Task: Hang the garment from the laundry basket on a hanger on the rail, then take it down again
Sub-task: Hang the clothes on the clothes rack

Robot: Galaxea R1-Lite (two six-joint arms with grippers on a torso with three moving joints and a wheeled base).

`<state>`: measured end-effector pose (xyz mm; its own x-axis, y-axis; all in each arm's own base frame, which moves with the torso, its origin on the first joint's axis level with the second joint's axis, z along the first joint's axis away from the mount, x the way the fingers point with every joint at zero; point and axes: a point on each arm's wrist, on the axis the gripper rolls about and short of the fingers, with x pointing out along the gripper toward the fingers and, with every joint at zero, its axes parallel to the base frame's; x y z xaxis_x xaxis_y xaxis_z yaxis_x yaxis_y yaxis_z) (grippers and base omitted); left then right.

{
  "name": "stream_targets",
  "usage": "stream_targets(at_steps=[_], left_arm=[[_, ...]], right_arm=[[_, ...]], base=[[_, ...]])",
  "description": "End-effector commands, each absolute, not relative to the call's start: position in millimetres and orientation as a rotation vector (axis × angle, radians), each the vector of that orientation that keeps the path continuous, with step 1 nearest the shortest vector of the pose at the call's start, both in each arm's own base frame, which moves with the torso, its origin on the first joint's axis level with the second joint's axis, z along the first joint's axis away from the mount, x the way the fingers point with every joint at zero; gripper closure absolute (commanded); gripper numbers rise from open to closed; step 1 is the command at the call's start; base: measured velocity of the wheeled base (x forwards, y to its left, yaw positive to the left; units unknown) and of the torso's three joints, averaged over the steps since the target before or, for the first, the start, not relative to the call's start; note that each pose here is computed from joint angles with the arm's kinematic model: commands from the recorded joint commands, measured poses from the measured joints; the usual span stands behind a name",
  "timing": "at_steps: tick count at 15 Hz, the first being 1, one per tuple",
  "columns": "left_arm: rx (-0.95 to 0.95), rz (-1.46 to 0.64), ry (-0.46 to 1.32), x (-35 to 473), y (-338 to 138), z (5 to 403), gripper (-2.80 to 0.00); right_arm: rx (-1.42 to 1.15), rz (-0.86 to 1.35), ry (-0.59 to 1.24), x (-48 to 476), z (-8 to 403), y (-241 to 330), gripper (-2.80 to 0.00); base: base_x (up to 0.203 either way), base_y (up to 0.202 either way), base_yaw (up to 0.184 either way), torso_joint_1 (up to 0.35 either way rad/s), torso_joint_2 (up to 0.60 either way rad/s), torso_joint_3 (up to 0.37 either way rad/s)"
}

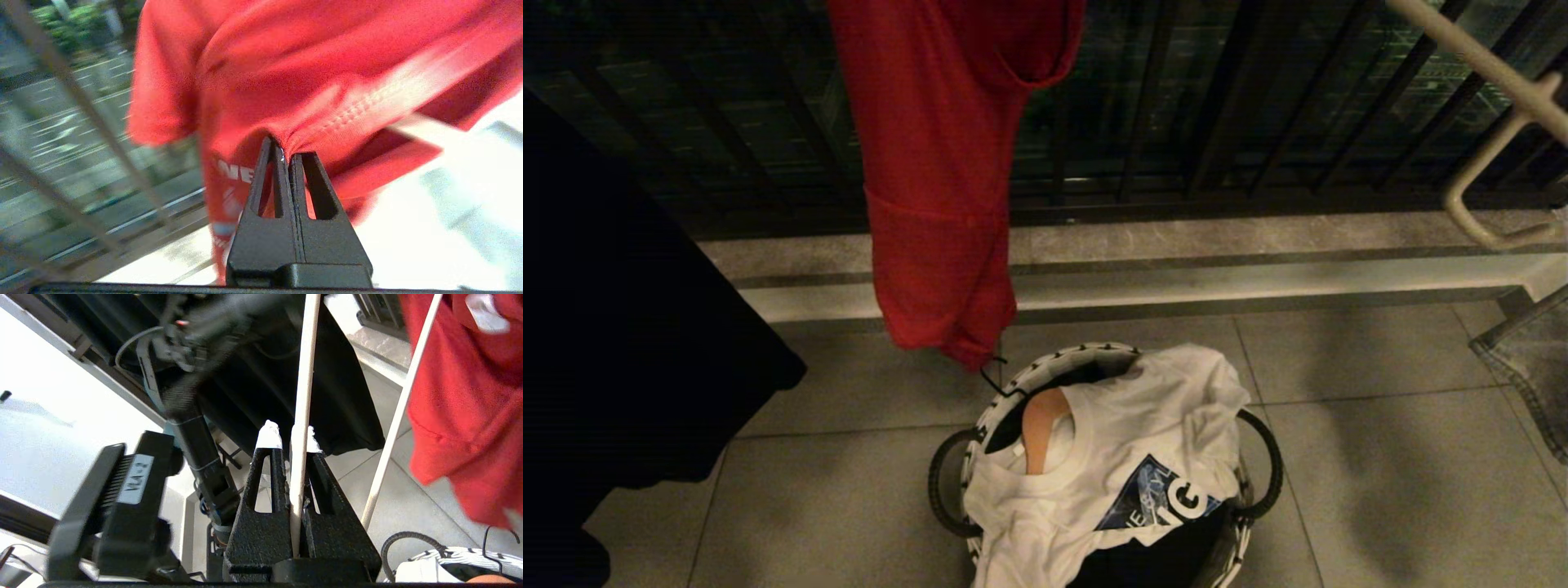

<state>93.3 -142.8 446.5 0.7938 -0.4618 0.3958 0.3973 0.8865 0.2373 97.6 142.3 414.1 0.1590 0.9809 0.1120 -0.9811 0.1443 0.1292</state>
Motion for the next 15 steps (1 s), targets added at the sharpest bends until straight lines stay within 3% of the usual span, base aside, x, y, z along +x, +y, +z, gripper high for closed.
stream_targets(at_steps=[1, 5, 9, 15], left_arm=[[0.115, -0.500, -0.481, 81.0, -136.7, 451.0, 0.00], [0.092, -0.579, -0.461, 71.4, -143.0, 447.3, 0.00], [0.036, -0.709, -0.251, 62.4, -141.7, 433.0, 0.00], [-0.035, -0.861, -0.114, 52.8, -125.2, 425.7, 0.00]], right_arm=[[0.184, 1.414, 0.019, 102.3, 411.1, 148.6, 0.00], [0.187, 1.411, 0.006, 106.1, 412.3, 153.0, 0.00], [0.189, 1.405, 0.000, 105.6, 413.2, 152.2, 0.00], [0.204, 1.409, -0.007, 106.2, 414.1, 153.4, 0.00]], base=[[0.000, 0.000, 0.000, 0.000, 0.00, 0.000], [0.000, 0.000, 0.000, 0.000, 0.00, 0.000], [0.000, 0.000, 0.000, 0.000, 0.00, 0.000], [0.000, 0.000, 0.000, 0.000, 0.00, 0.000]])
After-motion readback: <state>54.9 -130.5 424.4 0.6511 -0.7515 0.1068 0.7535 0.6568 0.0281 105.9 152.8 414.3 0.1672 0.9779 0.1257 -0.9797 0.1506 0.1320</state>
